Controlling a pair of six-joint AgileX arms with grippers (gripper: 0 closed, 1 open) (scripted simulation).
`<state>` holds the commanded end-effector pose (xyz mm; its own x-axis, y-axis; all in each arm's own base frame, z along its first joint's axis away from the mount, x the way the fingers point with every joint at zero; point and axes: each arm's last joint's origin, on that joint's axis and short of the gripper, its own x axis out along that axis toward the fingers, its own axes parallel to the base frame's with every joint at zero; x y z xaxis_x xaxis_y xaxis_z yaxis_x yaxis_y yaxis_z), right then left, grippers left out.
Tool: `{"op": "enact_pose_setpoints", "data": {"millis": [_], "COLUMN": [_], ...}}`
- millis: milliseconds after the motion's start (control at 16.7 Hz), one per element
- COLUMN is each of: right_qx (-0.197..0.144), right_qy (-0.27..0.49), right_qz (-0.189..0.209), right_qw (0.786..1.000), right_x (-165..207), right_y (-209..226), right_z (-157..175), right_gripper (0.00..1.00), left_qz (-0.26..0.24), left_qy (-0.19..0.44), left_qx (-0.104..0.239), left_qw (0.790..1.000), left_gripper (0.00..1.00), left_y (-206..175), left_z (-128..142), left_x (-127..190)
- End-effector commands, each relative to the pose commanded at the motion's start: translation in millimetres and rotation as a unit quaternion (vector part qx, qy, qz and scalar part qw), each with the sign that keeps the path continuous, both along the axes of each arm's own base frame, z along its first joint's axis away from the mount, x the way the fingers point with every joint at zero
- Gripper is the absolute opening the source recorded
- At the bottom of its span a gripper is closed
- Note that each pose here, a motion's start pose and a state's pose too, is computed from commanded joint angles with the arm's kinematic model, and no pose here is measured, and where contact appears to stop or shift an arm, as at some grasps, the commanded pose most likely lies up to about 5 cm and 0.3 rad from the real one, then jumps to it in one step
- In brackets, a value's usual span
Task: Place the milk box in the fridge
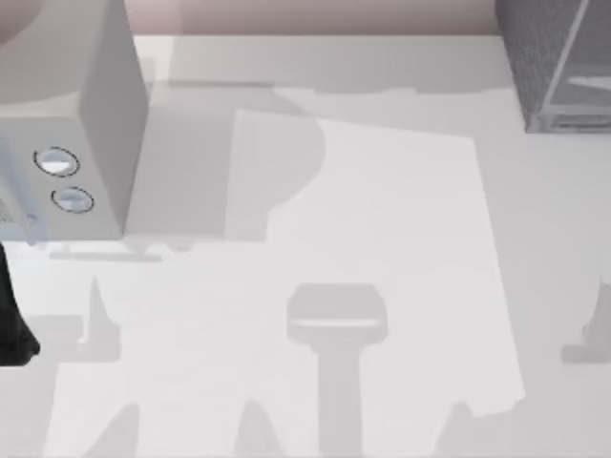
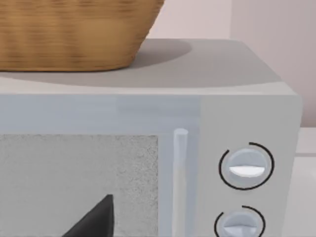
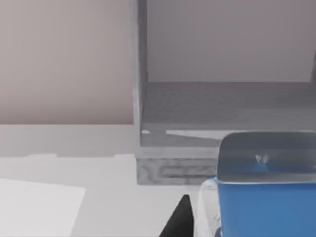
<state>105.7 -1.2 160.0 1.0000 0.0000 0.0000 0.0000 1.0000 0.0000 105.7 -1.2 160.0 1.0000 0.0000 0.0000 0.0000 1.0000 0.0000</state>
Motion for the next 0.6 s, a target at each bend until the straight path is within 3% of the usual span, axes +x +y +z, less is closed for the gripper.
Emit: {"op": "enact_pose_setpoints", "data": {"millis": [240,600], "right_qx": [0.002,0.003], "right_qy": [-0.005,-0.041], "right_qz": [0.0,-0.009], "right_qw": [1.0,0.999], "right_x": [1.0,24.7], "right_y": [-0.1,-6.4], "right_z": [6.7,62.8], "right_gripper": [0.0,0.0], "left_qz": [0.0,0.0], "left_qy": [0.0,0.0], "left_qx": [0.0,0.0], "left_qw": [1.0,1.0], "left_gripper": [1.0,1.0], "left_y": [0.0,0.0], "left_z": [0.0,0.0], "left_x": [0.0,0.0]}}
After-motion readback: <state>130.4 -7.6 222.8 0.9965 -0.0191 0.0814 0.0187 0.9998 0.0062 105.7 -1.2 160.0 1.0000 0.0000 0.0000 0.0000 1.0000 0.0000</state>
